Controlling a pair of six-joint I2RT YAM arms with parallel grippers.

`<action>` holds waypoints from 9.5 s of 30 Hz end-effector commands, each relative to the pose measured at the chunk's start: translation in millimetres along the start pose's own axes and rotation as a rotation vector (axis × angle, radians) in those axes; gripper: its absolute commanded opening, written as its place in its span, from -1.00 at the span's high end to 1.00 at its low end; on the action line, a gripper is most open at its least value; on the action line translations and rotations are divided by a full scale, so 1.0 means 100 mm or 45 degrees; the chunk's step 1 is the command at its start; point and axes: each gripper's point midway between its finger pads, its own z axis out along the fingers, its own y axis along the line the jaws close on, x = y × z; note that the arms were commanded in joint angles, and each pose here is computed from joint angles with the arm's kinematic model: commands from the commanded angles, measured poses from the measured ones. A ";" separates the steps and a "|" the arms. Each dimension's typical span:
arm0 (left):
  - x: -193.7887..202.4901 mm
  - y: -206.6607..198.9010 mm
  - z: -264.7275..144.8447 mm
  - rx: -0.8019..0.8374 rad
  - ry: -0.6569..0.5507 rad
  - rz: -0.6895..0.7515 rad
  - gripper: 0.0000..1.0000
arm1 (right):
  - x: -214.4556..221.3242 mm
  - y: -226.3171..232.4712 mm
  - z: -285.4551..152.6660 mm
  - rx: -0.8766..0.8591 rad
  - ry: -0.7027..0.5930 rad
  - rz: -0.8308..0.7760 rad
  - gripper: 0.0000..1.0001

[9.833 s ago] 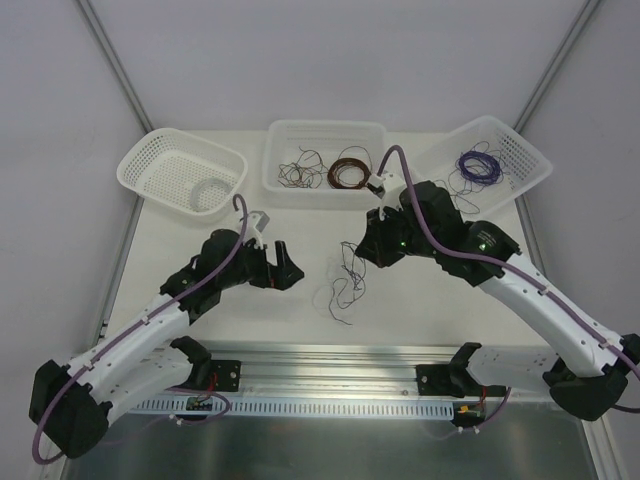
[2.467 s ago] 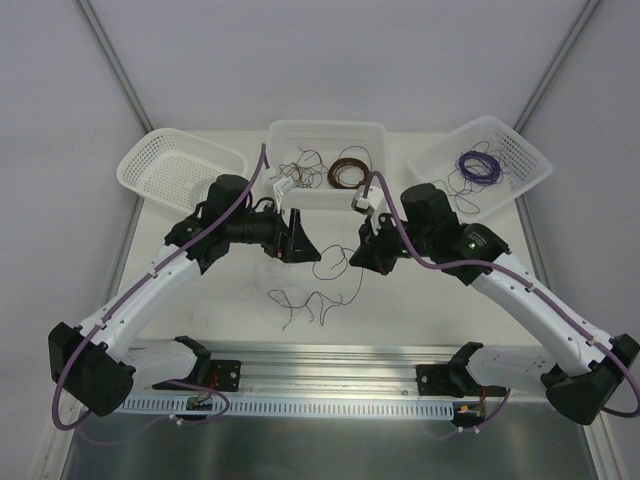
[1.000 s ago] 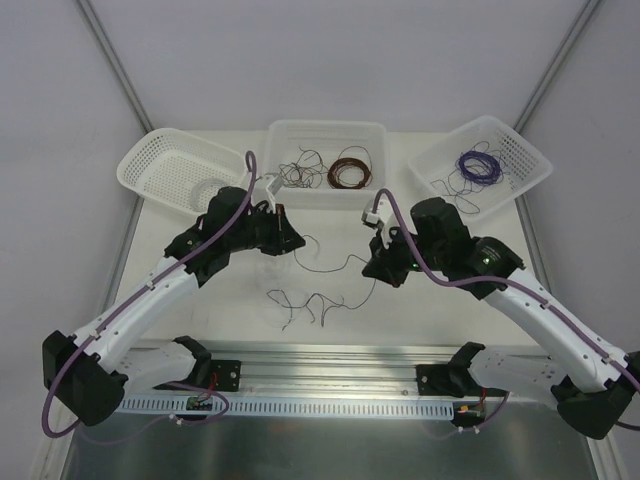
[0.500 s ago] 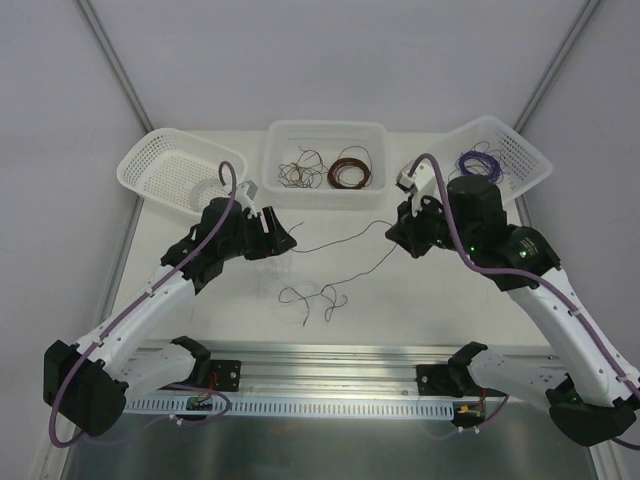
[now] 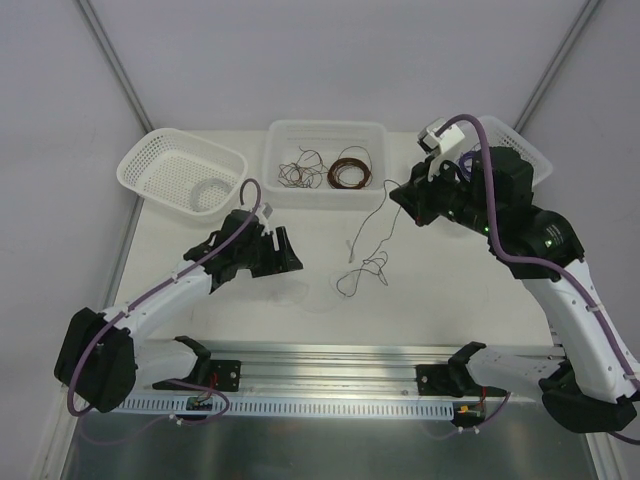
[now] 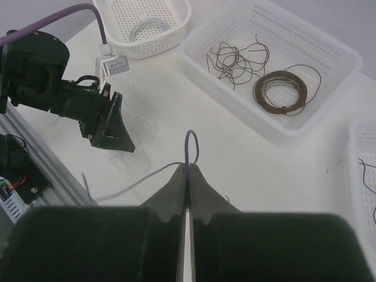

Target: Untangle the cables

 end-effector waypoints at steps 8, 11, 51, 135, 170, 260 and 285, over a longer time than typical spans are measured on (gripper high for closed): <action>0.06 -0.60 0.11 0.254 -0.065 0.322 -0.38 | -0.03 -0.06 0.07 0.054 -0.030 0.087 0.99; 0.17 -0.78 0.23 0.325 -0.111 0.457 -0.40 | -0.07 -0.07 0.06 0.068 -0.049 0.120 0.99; 0.58 -0.53 1.48 -0.105 -0.088 0.458 1.00 | -0.08 -0.24 -0.30 0.235 -0.126 0.201 0.99; -0.06 0.38 -0.01 -0.279 0.000 0.074 -0.90 | 1.56 -0.92 1.19 0.165 0.333 0.553 -0.73; 0.44 1.05 -0.02 -0.562 0.121 -0.054 -0.94 | 2.46 0.07 2.46 -0.085 0.485 0.427 0.99; 0.22 0.04 -0.12 -0.049 0.121 0.202 -0.93 | 1.46 -1.40 0.25 0.532 0.171 0.727 -0.76; 0.76 0.36 0.26 -0.342 0.712 1.101 -0.36 | 1.90 -0.59 0.01 0.277 0.208 0.695 -0.85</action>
